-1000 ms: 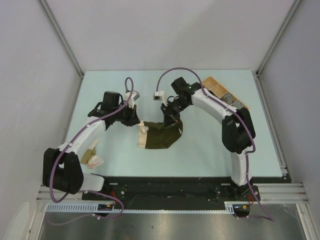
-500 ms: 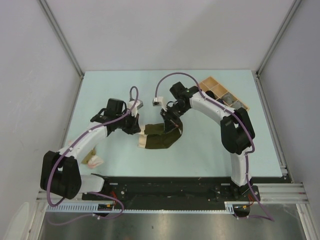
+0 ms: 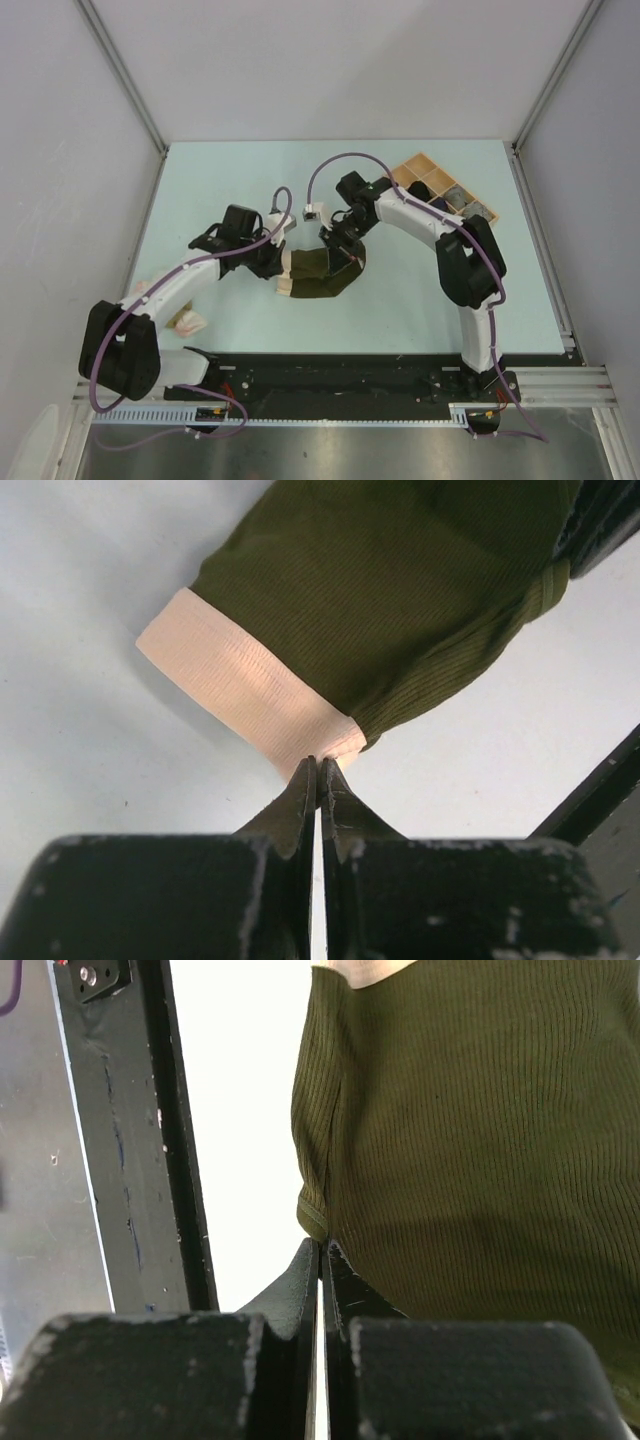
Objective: Roll the underwear
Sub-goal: Fold the underwear at the center of the board.
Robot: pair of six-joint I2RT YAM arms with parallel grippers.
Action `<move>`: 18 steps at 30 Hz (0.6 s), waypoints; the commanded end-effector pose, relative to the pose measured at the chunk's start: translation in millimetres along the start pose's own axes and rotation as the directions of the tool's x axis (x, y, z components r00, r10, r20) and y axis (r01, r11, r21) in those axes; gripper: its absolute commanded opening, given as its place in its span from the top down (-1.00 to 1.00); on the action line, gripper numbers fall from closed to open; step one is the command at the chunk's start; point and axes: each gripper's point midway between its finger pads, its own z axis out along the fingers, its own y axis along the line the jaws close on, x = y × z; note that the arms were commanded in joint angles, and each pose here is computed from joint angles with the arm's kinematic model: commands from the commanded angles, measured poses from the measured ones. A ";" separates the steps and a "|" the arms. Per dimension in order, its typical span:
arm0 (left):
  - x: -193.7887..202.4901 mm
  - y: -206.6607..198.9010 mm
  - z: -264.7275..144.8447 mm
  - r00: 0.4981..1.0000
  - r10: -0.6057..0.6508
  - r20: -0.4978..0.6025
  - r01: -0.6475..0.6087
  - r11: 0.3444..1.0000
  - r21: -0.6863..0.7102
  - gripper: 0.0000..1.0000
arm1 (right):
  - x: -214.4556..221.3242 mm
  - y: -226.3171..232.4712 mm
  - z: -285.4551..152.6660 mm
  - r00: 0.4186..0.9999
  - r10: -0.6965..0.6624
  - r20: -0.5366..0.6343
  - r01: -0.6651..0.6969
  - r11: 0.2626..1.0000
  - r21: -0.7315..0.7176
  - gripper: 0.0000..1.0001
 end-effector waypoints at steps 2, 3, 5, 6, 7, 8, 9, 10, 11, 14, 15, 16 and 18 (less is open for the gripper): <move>3.8 -1.0 -0.5 0.995 0.103 -0.004 -0.103 0.994 -0.035 0.93 | 10.6 -0.3 9.0 0.999 0.020 -0.034 -0.021 0.999 -0.024 1.00; 6.7 -0.8 1.1 0.994 0.112 -0.015 -0.113 0.993 -0.042 0.93 | 12.5 -1.1 10.0 0.999 0.025 -0.040 -0.026 0.999 -0.024 1.00; 8.4 -2.7 2.9 0.992 0.127 -0.022 -0.128 0.991 -0.043 0.92 | 19.5 -5.5 13.8 0.997 0.044 -0.062 -0.045 0.999 -0.016 1.00; 11.2 -2.3 4.2 0.991 0.130 -0.032 -0.131 0.990 -0.046 0.92 | 22.0 -7.9 15.9 0.996 0.052 -0.070 -0.053 0.998 -0.014 1.00; 11.6 -3.3 4.9 0.990 0.134 -0.035 -0.136 0.990 -0.044 0.90 | 23.6 -9.7 16.4 0.996 0.057 -0.071 -0.059 0.998 -0.013 1.00; 13.5 -4.1 6.6 0.990 0.135 -0.044 -0.136 0.990 -0.040 0.91 | 26.4 -10.7 17.8 0.995 0.068 -0.077 -0.069 0.997 -0.016 1.00; 14.5 -3.6 7.5 0.990 0.134 -0.050 -0.136 0.990 -0.043 0.90 | 28.4 -12.3 20.0 0.994 0.073 -0.082 -0.075 0.997 -0.018 1.00; 15.2 -3.9 8.3 0.990 0.134 -0.053 -0.136 0.990 -0.043 0.88 | 28.4 -13.2 20.7 0.994 0.072 -0.082 -0.073 0.997 -0.018 1.00; 17.1 -5.0 9.6 0.989 0.137 -0.061 -0.139 0.990 -0.038 0.87 | 30.7 -14.1 21.7 0.993 0.078 -0.085 -0.080 0.997 -0.020 1.00; 21.5 -7.5 13.6 0.988 0.134 -0.081 -0.136 0.990 -0.023 0.84 | 35.0 -17.1 26.1 0.991 0.090 -0.096 -0.092 0.995 -0.025 1.00; 24.7 -9.4 15.1 0.987 0.134 -0.091 -0.135 0.991 -0.012 0.79 | 36.9 -17.7 26.9 0.991 0.095 -0.099 -0.098 0.995 -0.028 1.00; 25.9 -9.8 16.3 0.986 0.137 -0.095 -0.138 0.990 -0.008 0.77 | 38.0 -17.9 28.4 0.990 0.098 -0.102 -0.102 0.994 -0.030 1.00; 30.5 -10.5 17.8 0.985 0.134 -0.112 -0.135 0.991 -0.006 0.69 | 39.1 -18.7 30.0 0.989 0.101 -0.104 -0.105 0.994 -0.032 0.99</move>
